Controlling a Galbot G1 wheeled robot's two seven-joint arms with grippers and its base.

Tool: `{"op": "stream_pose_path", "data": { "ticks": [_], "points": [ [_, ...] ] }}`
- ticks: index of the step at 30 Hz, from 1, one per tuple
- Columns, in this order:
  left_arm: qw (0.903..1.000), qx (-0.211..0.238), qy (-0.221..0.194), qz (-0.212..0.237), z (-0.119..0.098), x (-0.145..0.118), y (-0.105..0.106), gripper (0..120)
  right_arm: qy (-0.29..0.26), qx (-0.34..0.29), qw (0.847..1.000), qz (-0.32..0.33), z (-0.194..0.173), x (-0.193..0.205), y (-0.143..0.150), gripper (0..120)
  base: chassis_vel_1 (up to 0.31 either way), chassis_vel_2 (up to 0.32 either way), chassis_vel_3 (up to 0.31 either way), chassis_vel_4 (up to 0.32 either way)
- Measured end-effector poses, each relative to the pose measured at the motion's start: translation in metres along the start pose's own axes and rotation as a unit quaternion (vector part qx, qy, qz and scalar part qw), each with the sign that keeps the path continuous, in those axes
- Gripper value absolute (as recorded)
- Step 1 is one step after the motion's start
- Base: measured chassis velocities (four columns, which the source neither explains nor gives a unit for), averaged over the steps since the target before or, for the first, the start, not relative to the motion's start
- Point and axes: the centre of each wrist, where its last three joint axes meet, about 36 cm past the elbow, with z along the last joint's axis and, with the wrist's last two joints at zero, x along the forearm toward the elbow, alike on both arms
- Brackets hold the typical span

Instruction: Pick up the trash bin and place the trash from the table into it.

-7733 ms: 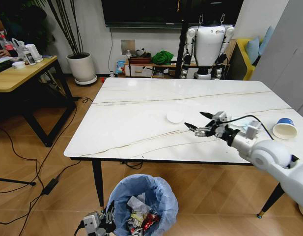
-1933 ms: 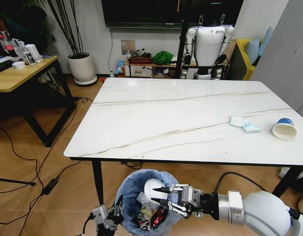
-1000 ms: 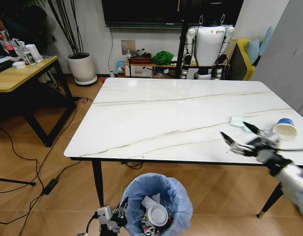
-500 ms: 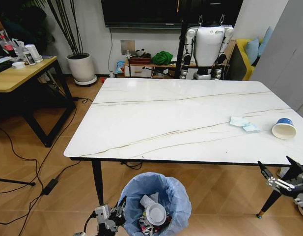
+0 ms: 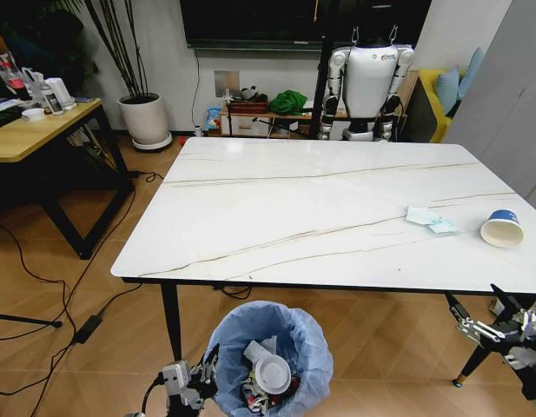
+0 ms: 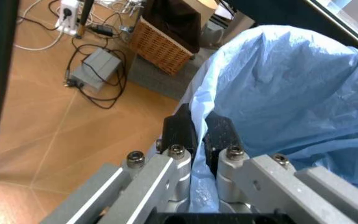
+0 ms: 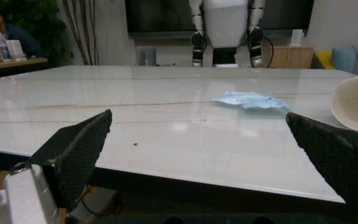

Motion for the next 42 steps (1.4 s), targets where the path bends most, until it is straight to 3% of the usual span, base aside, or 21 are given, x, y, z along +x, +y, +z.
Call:
{"op": "stream_pose_path", "data": {
  "ticks": [18, 30, 34, 42],
  "points": [
    [1.0000, 0.002, -0.001, 0.000, 0.001, -0.003, 0.000, 0, -0.005, 0.004, 1.000, -0.007, 0.007, -0.002, -0.005, 100, -0.209, -0.200, 0.200, 0.204],
    [1.0000, 0.003, 0.002, -0.003, 0.003, -0.003, 0.001, 0, -0.011, 0.015, 1.000, -0.010, 0.010, -0.006, -0.009, 100, 0.011, 0.002, -0.015, -0.012],
    [1.0000, 0.003, 0.001, -0.006, 0.003, -0.002, 0.001, 0, -0.013, 0.035, 0.999, 0.005, 0.006, -0.019, -0.012, 100, 0.000, 0.000, 0.000, 0.000],
    [0.9998, -0.005, -0.009, -0.016, -0.001, 0.007, 0.000, 0, 0.024, 0.048, 0.999, 0.000, -0.031, -0.084, -0.037, 100, 0.000, 0.000, 0.000, 0.000]
  ]
}}
